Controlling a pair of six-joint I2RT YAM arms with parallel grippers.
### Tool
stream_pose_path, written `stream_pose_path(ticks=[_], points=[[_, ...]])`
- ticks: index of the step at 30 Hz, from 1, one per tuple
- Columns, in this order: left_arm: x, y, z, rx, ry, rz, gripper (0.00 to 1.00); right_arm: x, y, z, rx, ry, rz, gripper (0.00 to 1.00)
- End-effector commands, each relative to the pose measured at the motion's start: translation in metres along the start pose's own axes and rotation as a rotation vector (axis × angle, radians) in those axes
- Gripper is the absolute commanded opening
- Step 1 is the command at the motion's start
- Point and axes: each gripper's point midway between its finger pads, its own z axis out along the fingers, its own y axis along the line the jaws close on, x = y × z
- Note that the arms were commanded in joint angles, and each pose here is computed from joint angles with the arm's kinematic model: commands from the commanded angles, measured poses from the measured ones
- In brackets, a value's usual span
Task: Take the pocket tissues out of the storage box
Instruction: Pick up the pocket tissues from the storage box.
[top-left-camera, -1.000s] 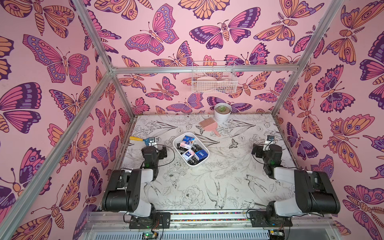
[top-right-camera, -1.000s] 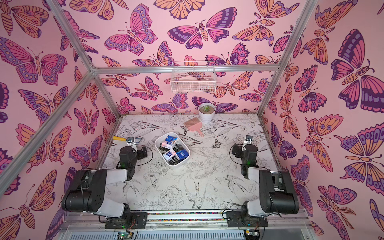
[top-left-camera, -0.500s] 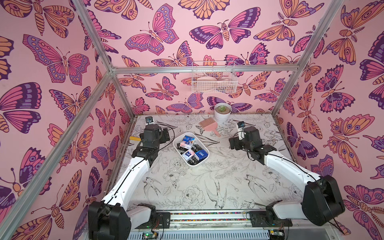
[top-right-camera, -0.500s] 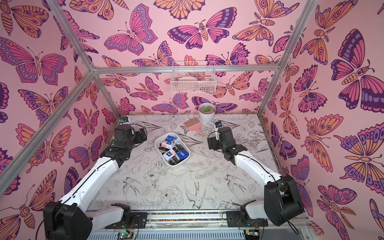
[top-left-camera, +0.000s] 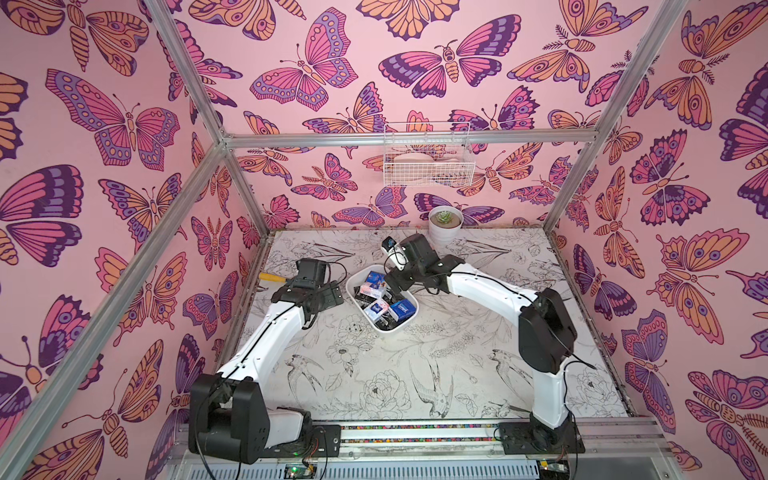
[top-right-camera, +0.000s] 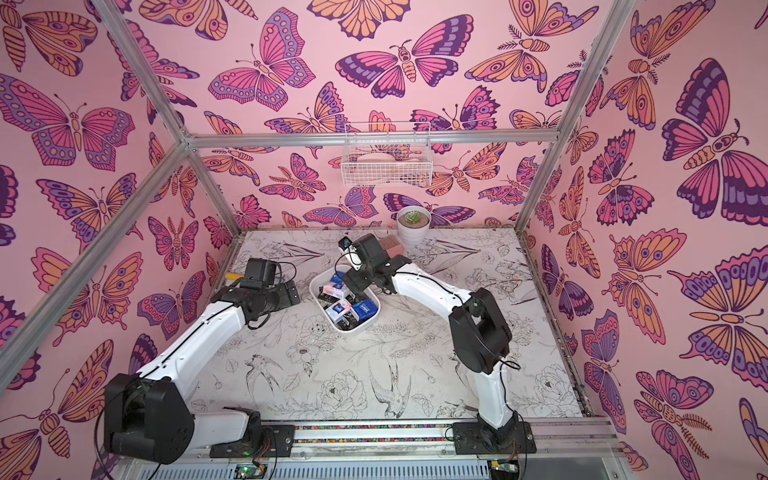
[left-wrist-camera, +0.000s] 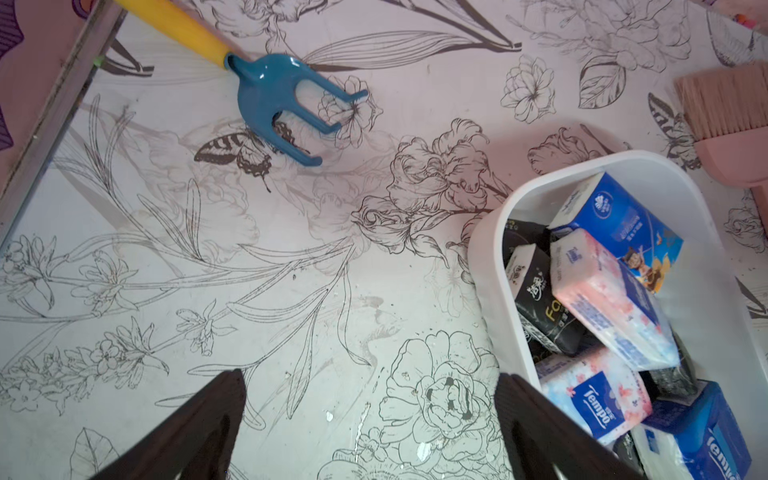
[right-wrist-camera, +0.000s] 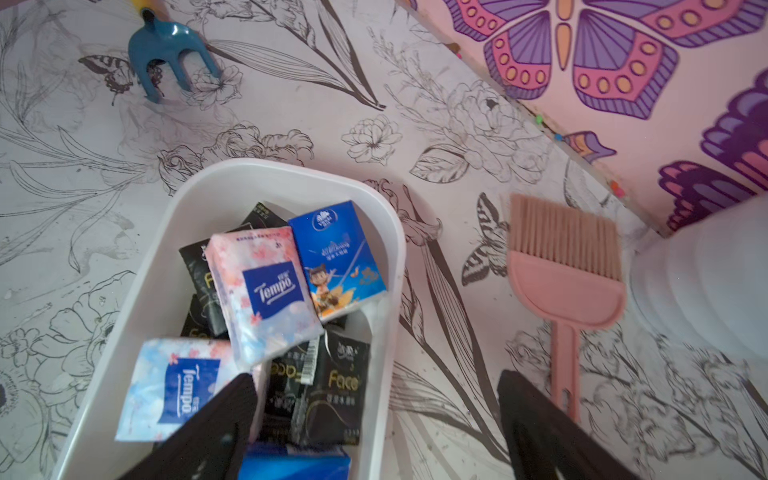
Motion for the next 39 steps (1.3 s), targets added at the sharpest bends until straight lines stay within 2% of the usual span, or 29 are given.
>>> stream_pose_path(ticks=[1, 7, 13, 21, 32, 36, 39], points=[[0.001, 0.003, -0.003, -0.013, 0.04, -0.049, 1.0, 0.005, 0.011, 0.016, -0.004, 0.062, -0.104, 0.95], [0.007, 0.012, 0.006, -0.029, 0.097, -0.092, 1.0, 0.001, 0.033, 0.043, -0.034, 0.074, -0.164, 0.96], [0.007, 0.024, 0.003, -0.041, 0.099, -0.121, 1.0, 0.01, 0.046, 0.064, -0.047, 0.101, -0.179, 0.97], [0.006, 0.025, 0.001, -0.029, 0.105, -0.119, 1.0, 0.006, 0.055, 0.066, -0.053, 0.094, -0.192, 0.97], [0.006, 0.02, 0.002, -0.001, 0.123, -0.13, 1.0, 0.034, 0.06, 0.088, -0.052, 0.185, -0.228, 0.94], [0.003, 0.017, 0.0, 0.012, 0.118, -0.133, 1.0, 0.038, 0.055, 0.089, -0.02, 0.197, -0.221, 0.88], [0.002, 0.015, -0.001, 0.018, 0.117, -0.131, 1.0, 0.04, 0.052, 0.088, -0.001, 0.201, -0.215, 0.79]])
